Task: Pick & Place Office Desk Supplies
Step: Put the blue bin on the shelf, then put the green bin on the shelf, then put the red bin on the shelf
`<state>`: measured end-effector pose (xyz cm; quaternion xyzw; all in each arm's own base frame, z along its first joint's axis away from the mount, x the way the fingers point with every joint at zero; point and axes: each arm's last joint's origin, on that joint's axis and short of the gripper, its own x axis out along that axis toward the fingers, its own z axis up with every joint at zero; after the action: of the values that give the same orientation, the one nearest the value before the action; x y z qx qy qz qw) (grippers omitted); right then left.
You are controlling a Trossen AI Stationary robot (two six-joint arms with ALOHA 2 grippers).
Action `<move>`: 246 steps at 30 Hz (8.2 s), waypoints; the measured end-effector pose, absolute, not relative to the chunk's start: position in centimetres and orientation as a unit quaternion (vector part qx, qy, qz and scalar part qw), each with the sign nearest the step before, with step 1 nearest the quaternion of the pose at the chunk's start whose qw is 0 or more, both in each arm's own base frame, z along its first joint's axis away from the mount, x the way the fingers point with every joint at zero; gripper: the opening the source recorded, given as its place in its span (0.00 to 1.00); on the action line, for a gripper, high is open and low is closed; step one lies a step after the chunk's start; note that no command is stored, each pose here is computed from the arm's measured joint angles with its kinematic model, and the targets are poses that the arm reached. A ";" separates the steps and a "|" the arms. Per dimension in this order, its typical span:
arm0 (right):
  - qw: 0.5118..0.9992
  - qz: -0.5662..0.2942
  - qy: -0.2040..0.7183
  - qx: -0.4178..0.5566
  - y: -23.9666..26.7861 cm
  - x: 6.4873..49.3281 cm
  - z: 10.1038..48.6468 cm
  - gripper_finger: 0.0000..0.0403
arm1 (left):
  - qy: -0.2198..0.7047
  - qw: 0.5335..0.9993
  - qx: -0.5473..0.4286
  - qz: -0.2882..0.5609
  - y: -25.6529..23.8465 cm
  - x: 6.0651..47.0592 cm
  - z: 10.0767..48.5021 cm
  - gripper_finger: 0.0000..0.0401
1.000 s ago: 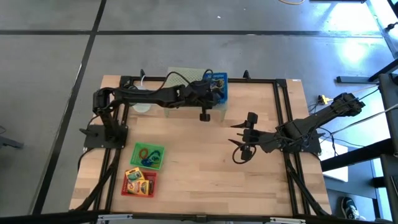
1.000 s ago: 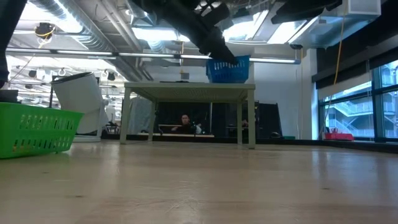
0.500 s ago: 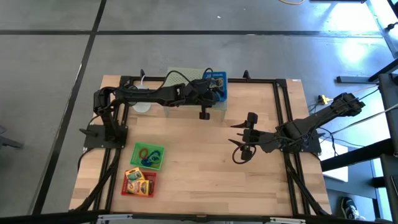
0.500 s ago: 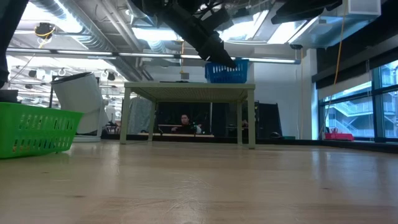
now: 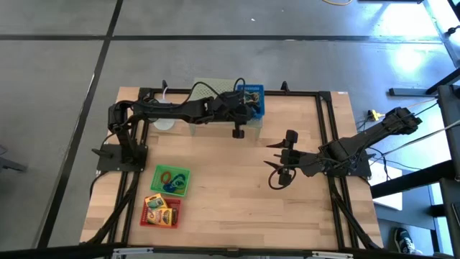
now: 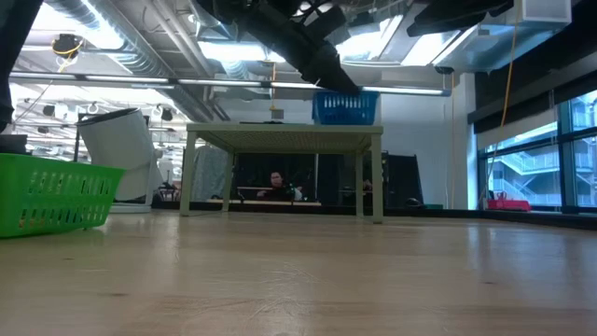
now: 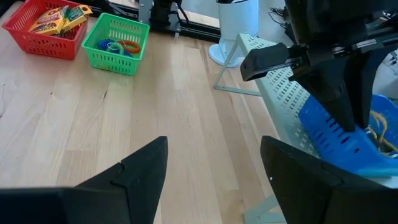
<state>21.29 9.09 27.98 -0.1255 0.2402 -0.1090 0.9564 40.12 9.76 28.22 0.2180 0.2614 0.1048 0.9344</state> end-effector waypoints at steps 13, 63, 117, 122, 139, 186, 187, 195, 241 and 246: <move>0.955 -0.108 0.245 -0.125 9.1 21.2 27.9 0.64 | 0.240 0.941 0.206 0.125 9.1 40.4 28.6 0.23; 0.956 -0.113 0.263 -0.069 9.1 21.0 27.5 0.64 | 0.508 0.699 -0.293 0.409 -14.5 26.6 21.6 0.53; 0.955 -0.113 0.263 -0.071 9.1 21.0 27.4 0.64 | 0.558 0.791 -0.143 0.206 -18.2 32.2 18.2 0.03; 0.955 -0.113 0.263 -0.071 9.1 21.0 27.4 0.64 | 0.533 0.832 -0.065 0.140 -18.8 33.0 19.0 0.03; 0.955 -0.115 0.263 -0.072 9.0 20.9 27.4 0.64 | 0.542 0.820 0.114 0.140 -15.7 35.0 26.7 0.03; 0.946 -0.104 0.293 -0.088 8.9 20.6 26.9 0.64 | 0.650 0.746 0.117 0.084 10.4 36.1 30.6 0.06; 0.946 -0.104 0.293 -0.088 8.9 20.6 26.9 0.64 | 0.648 0.747 0.119 0.083 10.5 36.2 30.6 0.06; 0.946 -0.104 0.293 -0.088 8.9 20.6 26.9 0.64 | 0.630 0.760 0.136 0.085 10.7 36.6 30.7 0.06; 0.946 -0.104 0.293 -0.087 8.9 20.6 26.9 0.64 | 0.595 0.775 0.132 0.167 8.9 37.3 32.9 0.33; 0.946 -0.105 0.295 -0.086 8.9 20.6 26.9 0.64 | 0.589 0.780 0.120 0.176 7.9 36.9 34.7 0.33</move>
<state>20.58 8.92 26.92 -0.0863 0.2946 -0.1047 0.9459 36.94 7.88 34.72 0.1201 0.5891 0.1757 0.7795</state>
